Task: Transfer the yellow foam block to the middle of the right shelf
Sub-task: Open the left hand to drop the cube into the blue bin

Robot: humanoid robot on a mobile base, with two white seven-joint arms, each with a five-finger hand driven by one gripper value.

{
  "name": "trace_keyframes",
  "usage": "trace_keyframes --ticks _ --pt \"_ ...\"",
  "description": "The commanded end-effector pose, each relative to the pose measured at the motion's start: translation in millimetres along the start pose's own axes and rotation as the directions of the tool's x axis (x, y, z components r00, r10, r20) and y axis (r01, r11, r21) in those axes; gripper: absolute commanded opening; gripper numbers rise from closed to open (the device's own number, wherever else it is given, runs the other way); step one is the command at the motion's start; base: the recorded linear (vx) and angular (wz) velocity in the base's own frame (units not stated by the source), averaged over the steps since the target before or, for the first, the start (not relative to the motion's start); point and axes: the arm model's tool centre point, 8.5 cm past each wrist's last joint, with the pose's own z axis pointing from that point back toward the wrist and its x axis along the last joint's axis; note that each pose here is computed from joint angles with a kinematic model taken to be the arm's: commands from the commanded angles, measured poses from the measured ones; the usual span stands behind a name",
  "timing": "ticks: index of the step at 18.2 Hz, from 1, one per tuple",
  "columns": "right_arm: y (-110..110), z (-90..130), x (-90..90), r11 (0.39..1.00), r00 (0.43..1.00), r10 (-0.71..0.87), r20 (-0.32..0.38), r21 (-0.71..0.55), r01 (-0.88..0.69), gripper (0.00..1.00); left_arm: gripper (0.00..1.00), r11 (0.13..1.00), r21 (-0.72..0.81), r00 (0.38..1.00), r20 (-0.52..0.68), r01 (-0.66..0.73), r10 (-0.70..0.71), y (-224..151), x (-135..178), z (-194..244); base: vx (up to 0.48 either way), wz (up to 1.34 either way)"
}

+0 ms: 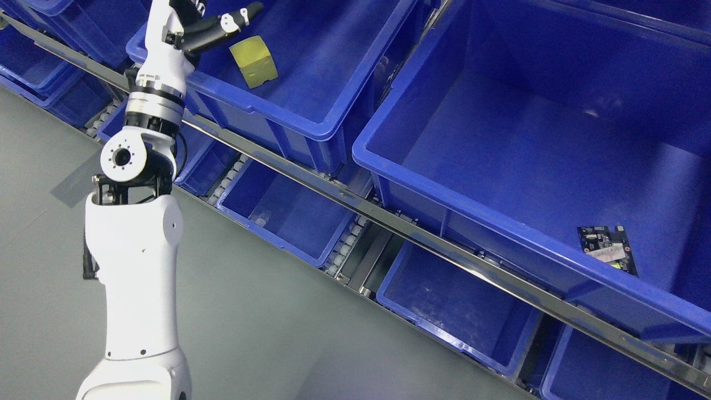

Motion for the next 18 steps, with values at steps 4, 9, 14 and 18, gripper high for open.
trace_keyframes --ticks 4,9,14,18 --pt "-11.2 -0.9 6.2 1.000 1.000 0.005 0.018 -0.016 -0.005 1.00 1.00 0.999 0.029 0.997 0.059 0.042 -0.044 8.1 19.8 46.5 0.000 0.00" --pt "-11.2 -0.9 6.2 1.000 1.000 0.005 0.018 -0.016 -0.005 1.00 1.00 0.999 0.030 0.998 0.047 0.041 -0.042 8.0 15.6 50.2 0.000 0.00" --pt "-11.2 -0.9 6.2 1.000 1.000 0.005 0.018 -0.016 -0.005 1.00 1.00 0.999 0.028 0.998 0.045 0.040 -0.041 7.5 15.3 50.0 0.000 0.00" --pt "-11.2 -0.9 6.2 1.000 1.000 0.003 0.018 -0.016 -0.003 1.00 1.00 0.999 0.027 0.998 0.045 0.040 -0.041 7.4 15.3 50.0 0.000 0.00"
